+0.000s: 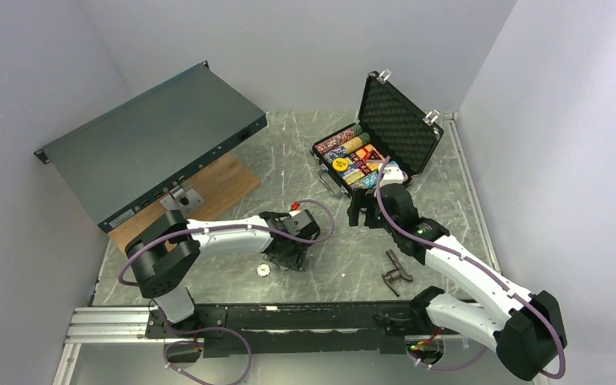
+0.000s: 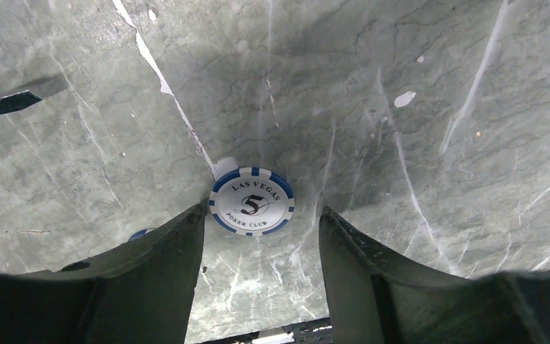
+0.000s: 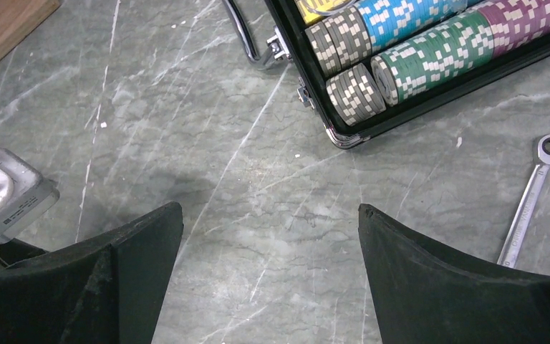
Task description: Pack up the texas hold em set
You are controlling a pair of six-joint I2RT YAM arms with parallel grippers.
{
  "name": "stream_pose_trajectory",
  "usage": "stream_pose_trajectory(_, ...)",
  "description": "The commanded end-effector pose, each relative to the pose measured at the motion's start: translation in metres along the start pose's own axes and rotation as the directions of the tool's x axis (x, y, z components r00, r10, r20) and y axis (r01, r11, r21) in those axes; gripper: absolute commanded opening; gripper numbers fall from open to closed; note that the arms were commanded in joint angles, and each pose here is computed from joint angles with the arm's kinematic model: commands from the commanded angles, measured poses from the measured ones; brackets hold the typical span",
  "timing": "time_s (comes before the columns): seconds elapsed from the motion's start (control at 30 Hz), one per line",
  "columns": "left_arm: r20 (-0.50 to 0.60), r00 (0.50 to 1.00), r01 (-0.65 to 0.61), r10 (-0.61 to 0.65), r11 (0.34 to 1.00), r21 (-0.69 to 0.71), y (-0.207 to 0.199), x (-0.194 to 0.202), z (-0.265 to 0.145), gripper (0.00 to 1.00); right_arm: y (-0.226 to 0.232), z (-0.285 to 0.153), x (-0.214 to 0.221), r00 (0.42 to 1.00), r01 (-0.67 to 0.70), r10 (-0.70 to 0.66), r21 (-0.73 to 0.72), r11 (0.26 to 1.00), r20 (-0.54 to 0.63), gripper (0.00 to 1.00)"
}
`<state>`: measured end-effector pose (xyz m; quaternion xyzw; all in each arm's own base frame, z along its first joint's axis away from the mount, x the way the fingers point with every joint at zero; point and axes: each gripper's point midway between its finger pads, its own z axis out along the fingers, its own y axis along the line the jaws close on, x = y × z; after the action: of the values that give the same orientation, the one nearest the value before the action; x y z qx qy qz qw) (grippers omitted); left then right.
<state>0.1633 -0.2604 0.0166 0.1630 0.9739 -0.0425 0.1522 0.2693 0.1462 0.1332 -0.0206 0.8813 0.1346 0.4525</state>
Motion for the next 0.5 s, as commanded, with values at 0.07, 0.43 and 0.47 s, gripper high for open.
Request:
stream_pose_trajectory(0.07, 0.002, 1.0, -0.01, 0.01, 0.999, -0.041, 0.0032, -0.0005, 0.0063, 0.63, 0.0057, 0.0025, -0.0073, 0.999, -0.028, 0.029, -0.022, 0.999, 0.026, 0.94)
stream_pose_trajectory(0.43, -0.007, 0.999, -0.034, 0.033, 0.999, -0.043, 0.0023, 0.0001, 0.0139, 0.53, 0.0062, 0.0039, -0.0014, 0.999, -0.034, 0.034, -0.027, 0.999, 0.008, 0.93)
stream_pose_trajectory(0.47, -0.008, 0.999, -0.035, 0.034, 0.998, -0.046, 0.003, 0.0003, 0.0139, 0.51, 0.0062, 0.0042, -0.0007, 0.999, -0.034, 0.034, -0.027, 0.999, 0.006, 0.94)
